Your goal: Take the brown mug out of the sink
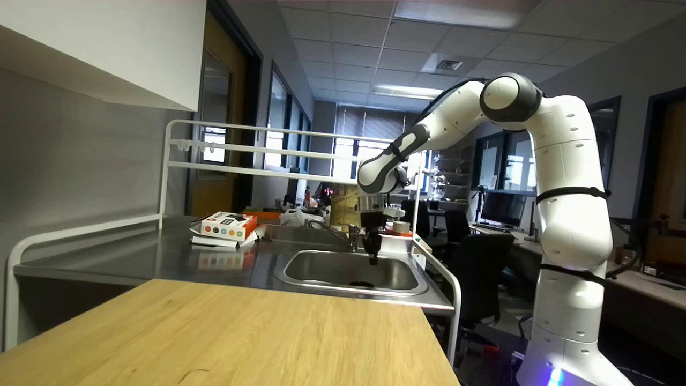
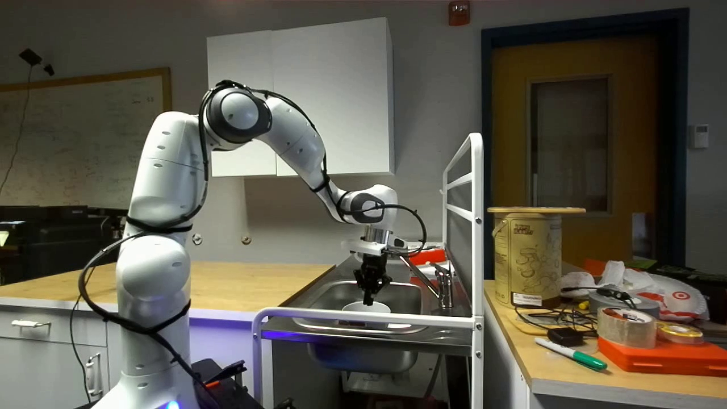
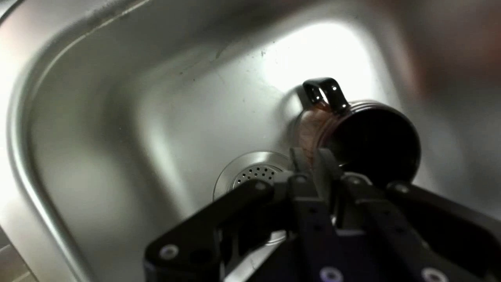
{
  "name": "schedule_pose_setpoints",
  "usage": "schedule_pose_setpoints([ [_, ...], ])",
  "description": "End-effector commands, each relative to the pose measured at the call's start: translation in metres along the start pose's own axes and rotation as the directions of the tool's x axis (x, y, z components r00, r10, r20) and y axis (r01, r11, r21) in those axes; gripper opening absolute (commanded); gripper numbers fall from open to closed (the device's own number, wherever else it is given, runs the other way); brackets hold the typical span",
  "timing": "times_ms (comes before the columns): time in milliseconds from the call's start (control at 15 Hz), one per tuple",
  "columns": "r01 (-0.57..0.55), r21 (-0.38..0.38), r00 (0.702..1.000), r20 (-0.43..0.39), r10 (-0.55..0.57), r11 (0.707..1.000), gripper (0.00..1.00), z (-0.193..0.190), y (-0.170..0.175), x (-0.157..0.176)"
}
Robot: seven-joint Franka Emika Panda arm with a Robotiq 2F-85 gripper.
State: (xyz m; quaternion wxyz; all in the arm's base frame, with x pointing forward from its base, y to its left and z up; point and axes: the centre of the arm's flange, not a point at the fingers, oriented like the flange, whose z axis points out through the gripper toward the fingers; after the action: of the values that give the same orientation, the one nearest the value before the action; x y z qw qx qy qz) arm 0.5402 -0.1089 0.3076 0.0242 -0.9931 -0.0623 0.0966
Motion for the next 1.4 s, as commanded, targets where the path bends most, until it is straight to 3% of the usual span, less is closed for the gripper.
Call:
schedule_pose_setpoints([
  [0, 0.022, 0.042, 1.000, -0.003, -0.022, 0.999, 0.43, -0.019, -0.007, 0.005],
  [467, 0.085, 0.044, 0.994, 0.070, -0.088, 0.995, 0.96, 0.009, -0.042, 0.018],
  [533, 0.093, 0.046, 0.991, 0.091, -0.097, 0.995, 0.99, 0.019, -0.046, 0.019],
  [1067, 0.104, 0.059, 0.975, 0.193, -0.114, 0.993, 1.00, 0.074, -0.044, 0.011],
  [1133, 0.102, 0.059, 0.973, 0.200, -0.112, 0.993, 0.96, 0.078, -0.043, 0.010],
  [1200, 0.101, 0.056, 0.972, 0.206, -0.110, 0.993, 0.75, 0.083, -0.041, 0.010],
  [1333, 0.104, 0.049, 0.969, 0.220, -0.113, 0.993, 0.70, 0.090, -0.038, 0.008],
])
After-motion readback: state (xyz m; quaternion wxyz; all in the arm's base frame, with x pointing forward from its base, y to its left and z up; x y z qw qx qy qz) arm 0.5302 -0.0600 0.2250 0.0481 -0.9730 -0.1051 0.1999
